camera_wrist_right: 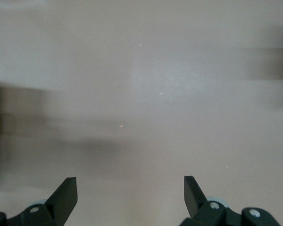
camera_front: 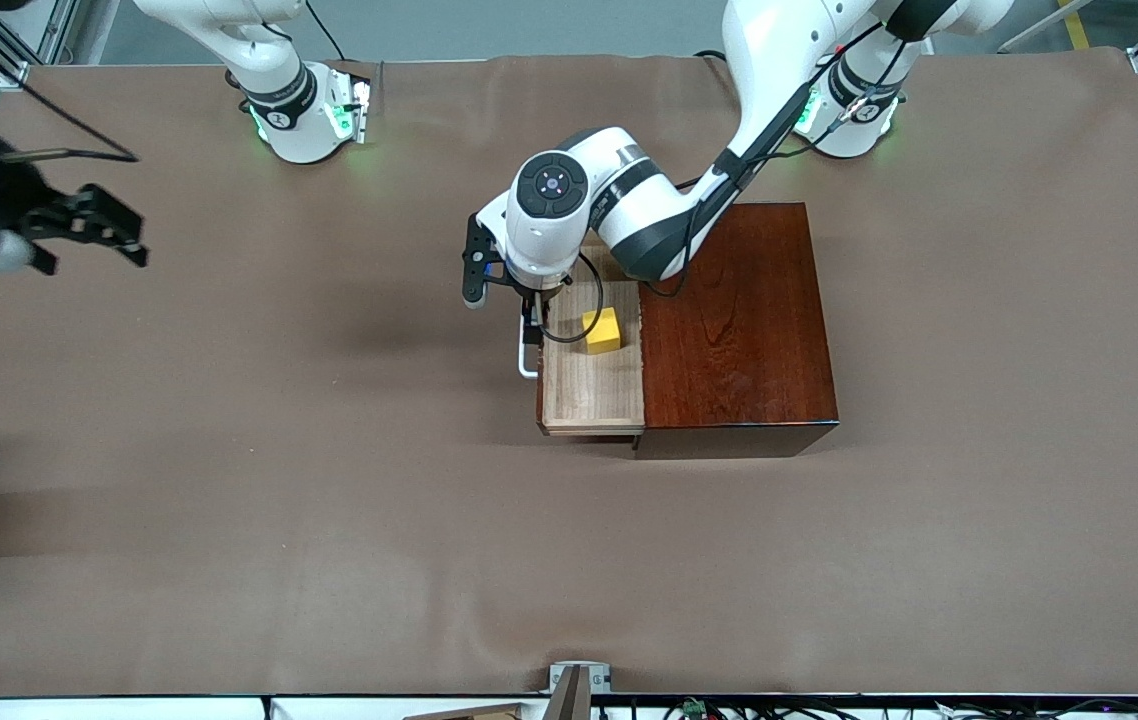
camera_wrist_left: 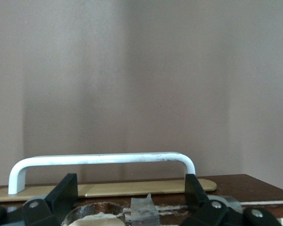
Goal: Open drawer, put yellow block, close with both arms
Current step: 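Push the drawer shut with the left gripper against the handle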
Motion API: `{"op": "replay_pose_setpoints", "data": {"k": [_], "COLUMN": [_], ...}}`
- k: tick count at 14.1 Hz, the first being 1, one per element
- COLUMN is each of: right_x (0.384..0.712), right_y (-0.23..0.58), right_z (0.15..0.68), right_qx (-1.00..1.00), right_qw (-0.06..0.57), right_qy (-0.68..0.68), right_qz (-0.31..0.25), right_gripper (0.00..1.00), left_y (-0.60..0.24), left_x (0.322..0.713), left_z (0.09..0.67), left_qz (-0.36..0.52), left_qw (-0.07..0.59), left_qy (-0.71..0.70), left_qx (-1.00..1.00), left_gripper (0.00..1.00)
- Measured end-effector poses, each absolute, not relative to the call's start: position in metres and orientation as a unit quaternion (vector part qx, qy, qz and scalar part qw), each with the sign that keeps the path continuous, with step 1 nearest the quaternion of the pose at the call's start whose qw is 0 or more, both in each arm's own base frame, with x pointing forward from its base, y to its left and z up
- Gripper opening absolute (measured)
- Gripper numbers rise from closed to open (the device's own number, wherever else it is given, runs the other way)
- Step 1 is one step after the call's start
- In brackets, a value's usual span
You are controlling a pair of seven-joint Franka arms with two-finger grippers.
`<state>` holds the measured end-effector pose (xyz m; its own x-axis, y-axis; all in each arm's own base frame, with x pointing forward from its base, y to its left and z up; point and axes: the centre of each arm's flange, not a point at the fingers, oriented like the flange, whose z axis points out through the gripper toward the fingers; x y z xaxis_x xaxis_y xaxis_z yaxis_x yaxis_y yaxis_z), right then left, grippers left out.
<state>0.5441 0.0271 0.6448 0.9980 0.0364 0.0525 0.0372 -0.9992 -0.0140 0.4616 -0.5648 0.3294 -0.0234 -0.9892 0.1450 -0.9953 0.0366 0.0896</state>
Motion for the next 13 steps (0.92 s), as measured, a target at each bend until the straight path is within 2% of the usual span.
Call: {"op": "replay_pose_setpoints", "data": {"k": [3, 8, 13], "right_x": [0.545, 0.529, 0.527], "right_y": [0.003, -0.008, -0.024], "right_z": [0.649, 0.662, 0.666], "right_qx": [-0.999, -1.0, -0.999], "right_qw": [0.008, 0.008, 0.008], "right_qy": [0.003, 0.013, 0.028], "right_qz": [-0.031, 0.015, 0.016], "right_gripper": [1.0, 1.0, 1.0], "left_y": [-0.565, -0.565, -0.566], "left_x": [0.462, 0.463, 0.462], "left_z": [0.332, 0.333, 0.331], "left_qz": [0.011, 0.005, 0.003], "left_qw": [0.082, 0.08, 0.079], "left_qy": [-0.716, -0.716, -0.716], "left_qx": [0.693, 0.693, 0.693], "left_gripper": [1.0, 1.0, 1.0]}}
